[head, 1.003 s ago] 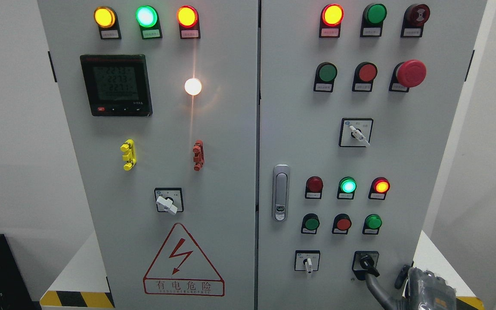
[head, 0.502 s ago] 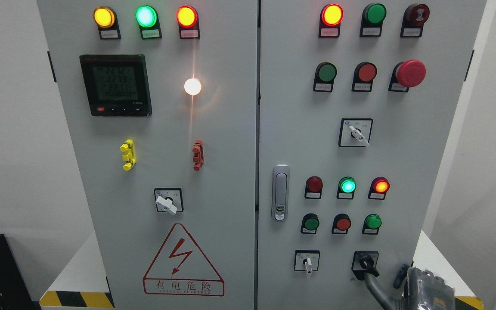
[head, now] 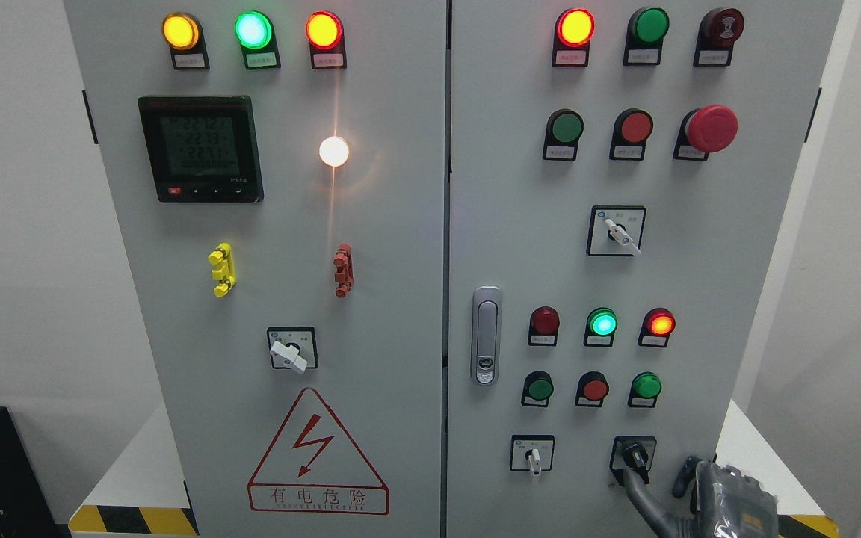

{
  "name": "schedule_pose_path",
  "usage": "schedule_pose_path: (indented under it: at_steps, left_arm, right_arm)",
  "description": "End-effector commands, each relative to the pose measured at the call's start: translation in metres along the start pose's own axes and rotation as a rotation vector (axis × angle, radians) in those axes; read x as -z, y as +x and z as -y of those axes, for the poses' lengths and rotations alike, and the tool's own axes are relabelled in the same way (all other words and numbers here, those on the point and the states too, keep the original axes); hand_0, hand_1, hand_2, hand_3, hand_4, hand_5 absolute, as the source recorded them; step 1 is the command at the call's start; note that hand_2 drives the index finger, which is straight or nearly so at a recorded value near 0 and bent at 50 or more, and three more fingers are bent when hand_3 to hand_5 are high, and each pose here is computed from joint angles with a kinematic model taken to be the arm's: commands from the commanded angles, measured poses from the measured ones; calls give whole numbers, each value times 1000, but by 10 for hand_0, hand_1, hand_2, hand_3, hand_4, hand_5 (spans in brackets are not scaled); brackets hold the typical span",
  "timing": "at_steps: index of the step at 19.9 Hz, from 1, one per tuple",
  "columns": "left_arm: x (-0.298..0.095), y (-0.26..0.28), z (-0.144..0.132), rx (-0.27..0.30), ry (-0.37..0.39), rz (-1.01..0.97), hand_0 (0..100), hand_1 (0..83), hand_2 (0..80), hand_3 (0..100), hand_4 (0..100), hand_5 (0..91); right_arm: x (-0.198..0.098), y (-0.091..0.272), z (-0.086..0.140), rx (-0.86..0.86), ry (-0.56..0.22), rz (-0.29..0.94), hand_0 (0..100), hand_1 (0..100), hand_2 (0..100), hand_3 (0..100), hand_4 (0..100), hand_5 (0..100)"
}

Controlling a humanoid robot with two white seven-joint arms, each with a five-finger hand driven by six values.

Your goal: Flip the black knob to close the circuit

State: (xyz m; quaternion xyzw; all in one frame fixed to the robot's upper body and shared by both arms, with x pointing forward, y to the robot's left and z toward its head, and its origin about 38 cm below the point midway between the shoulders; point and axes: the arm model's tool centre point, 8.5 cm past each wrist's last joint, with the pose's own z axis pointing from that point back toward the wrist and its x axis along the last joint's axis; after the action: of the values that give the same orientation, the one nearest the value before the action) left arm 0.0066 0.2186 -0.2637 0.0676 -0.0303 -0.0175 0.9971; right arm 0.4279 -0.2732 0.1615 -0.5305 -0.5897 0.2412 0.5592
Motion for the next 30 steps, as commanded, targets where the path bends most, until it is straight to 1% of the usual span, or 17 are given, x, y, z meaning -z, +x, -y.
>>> schedule_pose_path:
  at_steps: [1, 8, 12, 18, 21, 22, 23, 25, 27, 29, 30]
  left_arm:
    - [0, -5, 2, -3, -4, 5, 120, 556, 0, 0, 0, 0]
    - [0, -5, 2, -3, -4, 5, 120, 556, 0, 0, 0, 0]
    - [0, -5, 2, -3, -4, 5, 120, 556, 0, 0, 0, 0]
    - [0, -5, 2, -3, -4, 5, 120, 556, 0, 0, 0, 0]
    - [0, -5, 2, -3, -4, 5, 120, 556, 0, 0, 0, 0]
    - [0, -5, 2, -3, -4, 5, 120, 556, 0, 0, 0, 0]
    - [0, -4, 2, -3, -4, 6, 120, 556, 0, 0, 0, 0]
    - [0, -4, 2, -3, -4, 6, 120, 556, 0, 0, 0, 0]
    - [0, -4, 2, -3, -4, 6, 120, 556, 0, 0, 0, 0]
    - [0, -5, 2, -3, -4, 5, 120, 556, 0, 0, 0, 0]
    - [0, -5, 2, -3, -4, 5, 120, 556, 0, 0, 0, 0]
  right_arm:
    - [-5, 22, -8, 1, 23, 60, 0, 40, 688, 943, 892, 1000]
    - [-17, 30, -10, 0, 29, 91, 0, 39, 688, 943, 890, 1000]
    - [-24, 30, -1, 2, 9, 97, 0, 38, 688, 943, 892, 1000]
    - [-42, 32, 3, 12, 3, 121, 0, 37, 667, 930, 877, 994]
    - [-47, 34, 5, 38, 5, 155, 0, 31, 616, 890, 819, 898]
    - [-50, 36, 4, 77, 12, 171, 0, 29, 592, 865, 790, 841]
    - [-53, 37, 4, 116, 14, 184, 0, 29, 572, 845, 776, 811]
    - [-58, 38, 7, 144, 4, 210, 0, 34, 539, 827, 749, 780]
    - [-63, 35, 11, 154, -20, 208, 0, 43, 501, 794, 735, 753]
    - [-69, 32, 13, 212, -18, 202, 0, 51, 457, 748, 709, 725]
    - [-73, 30, 14, 247, -14, 196, 0, 53, 436, 718, 678, 704]
